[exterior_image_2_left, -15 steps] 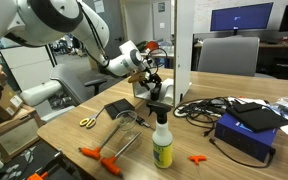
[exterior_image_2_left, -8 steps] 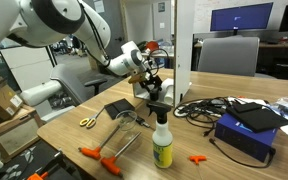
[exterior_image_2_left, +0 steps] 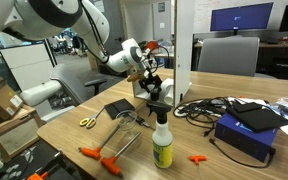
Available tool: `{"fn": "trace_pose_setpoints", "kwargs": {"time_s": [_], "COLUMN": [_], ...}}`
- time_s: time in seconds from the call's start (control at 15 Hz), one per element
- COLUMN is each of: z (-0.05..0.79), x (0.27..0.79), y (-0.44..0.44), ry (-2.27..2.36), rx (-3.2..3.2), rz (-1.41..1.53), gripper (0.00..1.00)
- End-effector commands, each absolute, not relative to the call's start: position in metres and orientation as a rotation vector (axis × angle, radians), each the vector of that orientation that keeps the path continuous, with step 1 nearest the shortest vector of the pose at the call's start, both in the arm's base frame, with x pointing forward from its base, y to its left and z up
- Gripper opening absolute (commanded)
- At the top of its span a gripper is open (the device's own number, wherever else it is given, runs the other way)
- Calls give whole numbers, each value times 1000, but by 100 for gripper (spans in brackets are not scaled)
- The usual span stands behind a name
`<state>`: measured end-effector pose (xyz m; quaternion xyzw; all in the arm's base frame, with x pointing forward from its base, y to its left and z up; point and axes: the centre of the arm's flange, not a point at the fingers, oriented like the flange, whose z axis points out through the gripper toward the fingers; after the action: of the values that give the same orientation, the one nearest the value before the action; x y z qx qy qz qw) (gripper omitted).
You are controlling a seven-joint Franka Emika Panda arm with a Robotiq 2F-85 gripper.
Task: Pick up the object from the table and put it on the first shelve
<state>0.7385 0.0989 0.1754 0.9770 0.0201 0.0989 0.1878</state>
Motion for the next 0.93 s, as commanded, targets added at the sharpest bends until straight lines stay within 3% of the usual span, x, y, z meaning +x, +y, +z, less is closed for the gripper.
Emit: {"fn": "trace_pose_setpoints", "kwargs": {"time_s": [0.0, 0.87], "z": [211, 315], "x": [711, 564], "y": [91, 89], "ry": [12, -49], "rx": [2764, 2881], "rz": [239, -112], "gripper": [100, 100]}}
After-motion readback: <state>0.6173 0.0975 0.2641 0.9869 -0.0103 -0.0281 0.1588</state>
